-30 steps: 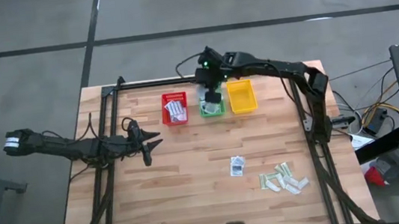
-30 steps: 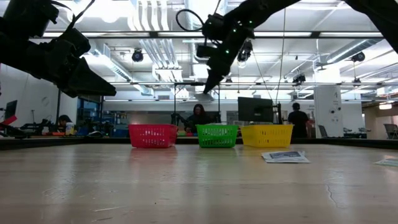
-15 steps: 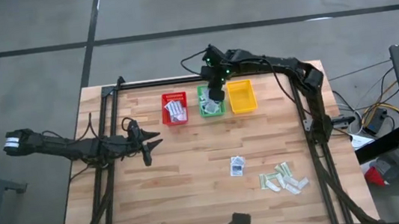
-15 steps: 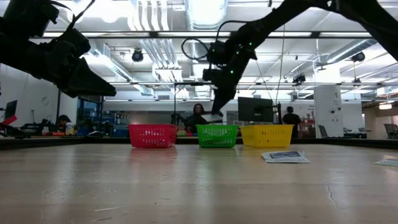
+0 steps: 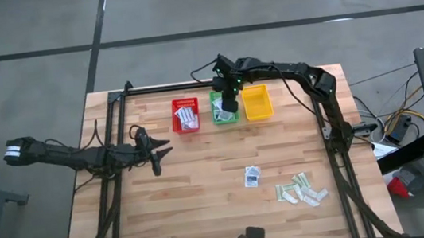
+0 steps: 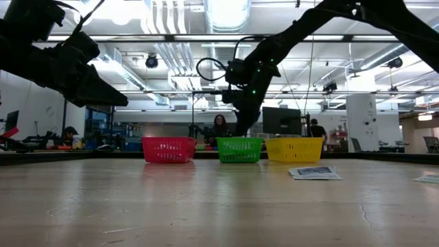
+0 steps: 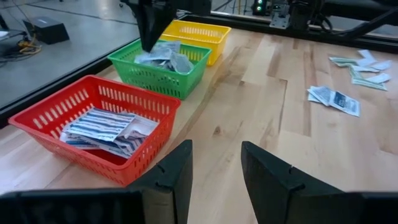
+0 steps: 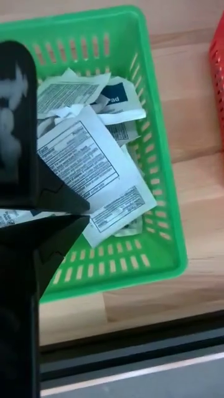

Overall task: Pick & Place First Aid Supplies
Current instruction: Put the alcohol pad into the green basket

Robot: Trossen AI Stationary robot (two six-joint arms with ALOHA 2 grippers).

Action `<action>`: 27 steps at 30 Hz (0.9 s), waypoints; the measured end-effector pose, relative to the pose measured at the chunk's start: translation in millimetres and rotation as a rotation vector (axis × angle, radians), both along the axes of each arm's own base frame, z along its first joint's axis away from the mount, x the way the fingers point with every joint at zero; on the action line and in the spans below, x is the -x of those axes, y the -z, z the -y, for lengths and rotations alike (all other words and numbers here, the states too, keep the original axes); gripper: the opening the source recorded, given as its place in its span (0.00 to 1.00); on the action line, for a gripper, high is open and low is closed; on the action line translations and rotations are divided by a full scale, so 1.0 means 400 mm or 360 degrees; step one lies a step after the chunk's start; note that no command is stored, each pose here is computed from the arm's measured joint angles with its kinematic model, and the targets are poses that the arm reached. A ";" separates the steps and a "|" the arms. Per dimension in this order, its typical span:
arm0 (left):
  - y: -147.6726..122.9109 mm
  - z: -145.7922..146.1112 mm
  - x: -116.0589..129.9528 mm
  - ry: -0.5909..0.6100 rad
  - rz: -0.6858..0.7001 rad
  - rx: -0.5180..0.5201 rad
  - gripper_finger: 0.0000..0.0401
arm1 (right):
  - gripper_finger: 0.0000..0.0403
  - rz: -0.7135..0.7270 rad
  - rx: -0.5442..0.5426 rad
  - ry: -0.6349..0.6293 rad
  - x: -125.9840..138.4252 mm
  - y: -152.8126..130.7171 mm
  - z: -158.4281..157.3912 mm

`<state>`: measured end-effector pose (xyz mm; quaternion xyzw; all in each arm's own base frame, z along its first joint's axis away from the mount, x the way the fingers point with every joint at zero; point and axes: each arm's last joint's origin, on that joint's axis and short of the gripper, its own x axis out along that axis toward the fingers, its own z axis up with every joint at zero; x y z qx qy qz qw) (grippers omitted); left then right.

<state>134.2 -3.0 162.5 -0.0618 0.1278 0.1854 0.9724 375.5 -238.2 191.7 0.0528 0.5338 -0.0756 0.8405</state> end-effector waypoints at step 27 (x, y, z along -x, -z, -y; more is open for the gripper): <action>0.000 0.000 0.000 -0.0009 -0.0003 -0.0012 0.33 | 0.47 0.0006 0.0037 -0.0013 -0.011 -0.172 0.002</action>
